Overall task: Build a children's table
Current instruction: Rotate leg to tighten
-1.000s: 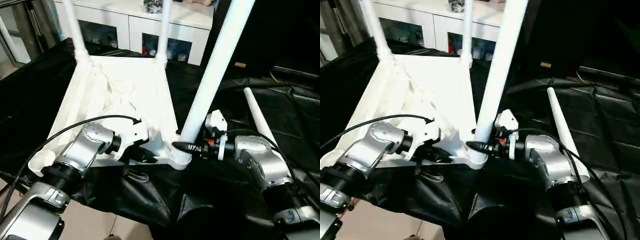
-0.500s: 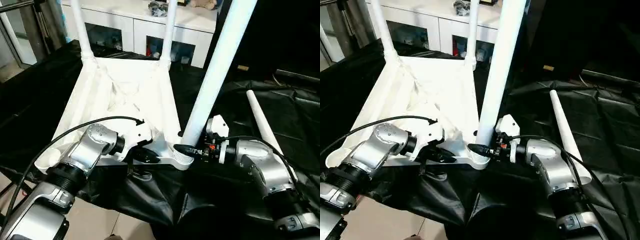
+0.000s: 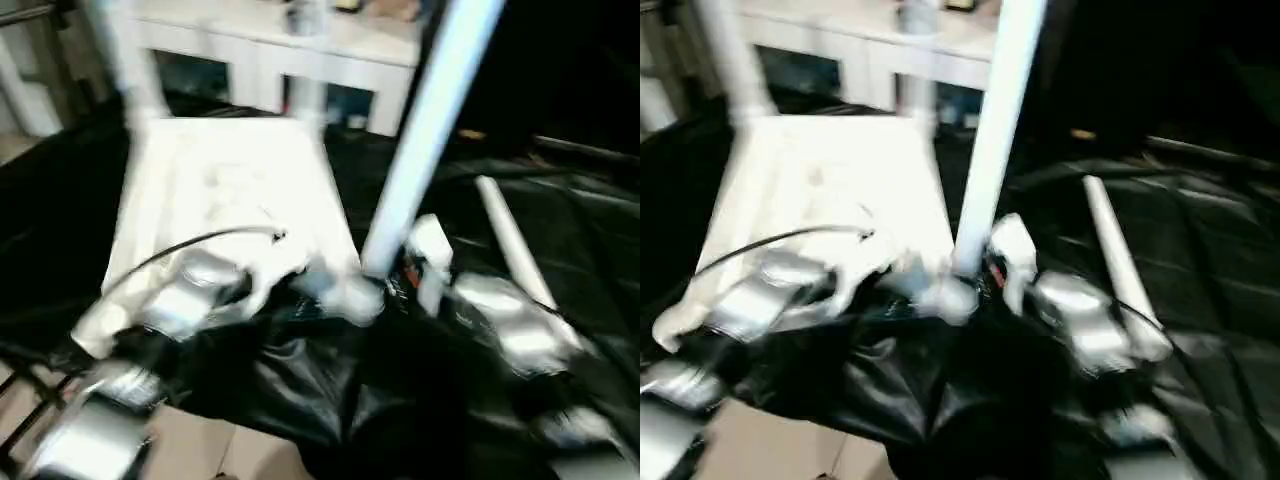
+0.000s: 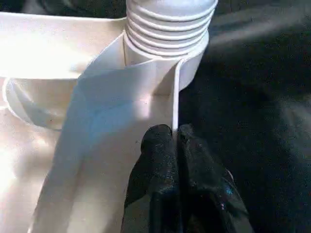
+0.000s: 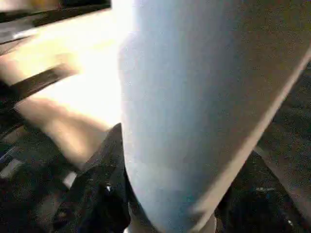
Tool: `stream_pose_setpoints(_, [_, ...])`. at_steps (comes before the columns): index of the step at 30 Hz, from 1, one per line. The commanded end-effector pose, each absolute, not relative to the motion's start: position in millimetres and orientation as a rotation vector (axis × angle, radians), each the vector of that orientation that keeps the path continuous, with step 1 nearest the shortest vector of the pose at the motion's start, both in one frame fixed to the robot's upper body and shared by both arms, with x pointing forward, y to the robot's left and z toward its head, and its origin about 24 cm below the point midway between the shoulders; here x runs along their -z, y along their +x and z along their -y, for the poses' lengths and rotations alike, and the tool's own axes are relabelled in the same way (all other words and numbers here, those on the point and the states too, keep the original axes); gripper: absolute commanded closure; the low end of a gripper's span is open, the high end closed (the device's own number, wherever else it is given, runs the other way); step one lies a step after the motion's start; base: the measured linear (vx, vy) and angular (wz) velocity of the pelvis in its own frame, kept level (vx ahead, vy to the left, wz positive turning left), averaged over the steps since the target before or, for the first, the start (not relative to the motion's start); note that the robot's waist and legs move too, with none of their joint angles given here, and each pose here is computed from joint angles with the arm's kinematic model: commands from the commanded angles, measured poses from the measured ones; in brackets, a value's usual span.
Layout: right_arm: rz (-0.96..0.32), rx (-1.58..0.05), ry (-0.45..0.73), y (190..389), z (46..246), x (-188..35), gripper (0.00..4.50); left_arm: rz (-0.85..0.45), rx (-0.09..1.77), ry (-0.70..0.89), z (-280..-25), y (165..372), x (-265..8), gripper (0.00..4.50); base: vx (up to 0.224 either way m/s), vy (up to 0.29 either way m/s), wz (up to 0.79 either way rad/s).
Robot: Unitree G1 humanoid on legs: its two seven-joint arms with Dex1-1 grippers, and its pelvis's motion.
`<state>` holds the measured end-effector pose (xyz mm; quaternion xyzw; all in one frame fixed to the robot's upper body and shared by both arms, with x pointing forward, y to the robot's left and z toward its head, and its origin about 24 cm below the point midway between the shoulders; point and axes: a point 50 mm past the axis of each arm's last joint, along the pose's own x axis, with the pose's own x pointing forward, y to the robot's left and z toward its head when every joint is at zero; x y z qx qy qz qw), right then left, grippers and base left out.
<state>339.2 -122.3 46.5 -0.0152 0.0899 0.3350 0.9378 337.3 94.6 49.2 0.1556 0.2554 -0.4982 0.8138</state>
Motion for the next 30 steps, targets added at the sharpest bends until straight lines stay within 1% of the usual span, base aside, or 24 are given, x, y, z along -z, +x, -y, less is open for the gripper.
stream_pose_setpoints(1, [-0.446, -0.582, -0.026, 322.5, 125.4, 5, 2.61, -0.431, 0.977, 0.304, -81, 353, -74, 4.5, 0.0, 0.0, 0.0])
stream_pose_setpoints(2, [-0.466, -0.539, -0.005, 325.0, 121.8, 6, 2.61, -0.431, 0.953, 0.301, -74, 354, -74, 4.5, 0.0, 0.0, 0.0])
stream_pose_setpoints(3, [-0.497, -0.473, 0.035, 330.0, 112.0, 8, 2.61, -0.434, 0.924, 0.29, -59, 355, -73, 4.5, 0.0, 0.0, 0.0])
stream_pose_setpoints(4, [-0.497, -0.473, 0.035, 330.0, 112.0, 8, 2.61, -0.434, 0.924, 0.29, -59, 355, -73, 4.5, 0.0, 0.0, 0.0])
stream_pose_setpoints(8, [-0.52, -0.431, 0.081, 335.9, 98.6, 7, 2.61, -0.442, 0.909, 0.319, -43, 354, -71, 4.5, 0.0, 0.0, 0.0])
stream_pose_setpoints(11, [-0.528, -0.424, 0.096, 337.6, 94.4, 6, 2.61, -0.45, 0.91, 0.316, -41, 353, -69, 4.5, 0.0, 0.0, 0.0])
stream_pose_setpoints(13, [-0.53, -0.435, 0.069, 338.4, 92.3, 6, 2.61, -0.455, 0.904, 0.318, -42, 354, -68, 4.5, 0.0, 0.0, 0.0])
stream_pose_setpoints(18, [-0.529, -0.443, 0.075, 339.0, 90.3, 6, 2.61, -0.458, 0.887, 0.318, -46, 356, -68, 4.5, 0.0, 0.0, 0.0])
stream_pose_setpoints(21, [-0.528, -0.436, 0.055, 340.0, 90.6, 6, 2.61, -0.453, 0.892, 0.319, -46, 356, -68, 4.5, 0.0, 0.0, 0.0])
stream_pose_setpoints(23, [-0.511, -0.441, 0.068, 342.0, 90.3, 3, 2.61, -0.447, 0.898, 0.32, -46, 356, -69, 4.5, 0.0, 0.0, 0.0])
stream_pose_setpoints(24, [-0.5, -0.447, 0.079, 343.2, 90.1, 1, 2.26, -0.441, 0.904, 0.322, -46, 356, -69, 4.5, 0.0, 0.0, 0.0])
stream_pose_setpoints(25, [-0.485, -0.455, 0.087, 344.5, 89.8, -2, 2.05, -0.437, 0.907, 0.325, -47, 356, -69, 4.5, 0.0, 0.0, 0.0])
stream_pose_setpoints(26, [-0.472, -0.458, 0.094, 345.8, 89.9, -4, 2.05, -0.431, 0.912, 0.33, -47, 356, -70, 4.5, 0.0, 0.0, 0.0])
stream_pose_setpoints(27, [-0.469, -0.46, 0.094, 346.1, 89.9, -4, 1.88, -0.43, 0.914, 0.332, -48, 356, -70, 4.5, 0.0, 0.0, 0.0])
stream_pose_setpoints(28, [-0.442, -0.473, 0.1, 348.7, 90.2, -10, 1.88, -0.42, 0.927, 0.343, -49, 356, -71, 4.5, 0.0, 0.0, 0.0])
stream_pose_setpoints(30, [-0.422, -0.483, 0.11, 351.1, 91.0, -14, 1.75, -0.411, 0.941, 0.352, -51, 355, -72, 4.5, 0.0, 0.0, 0.0])
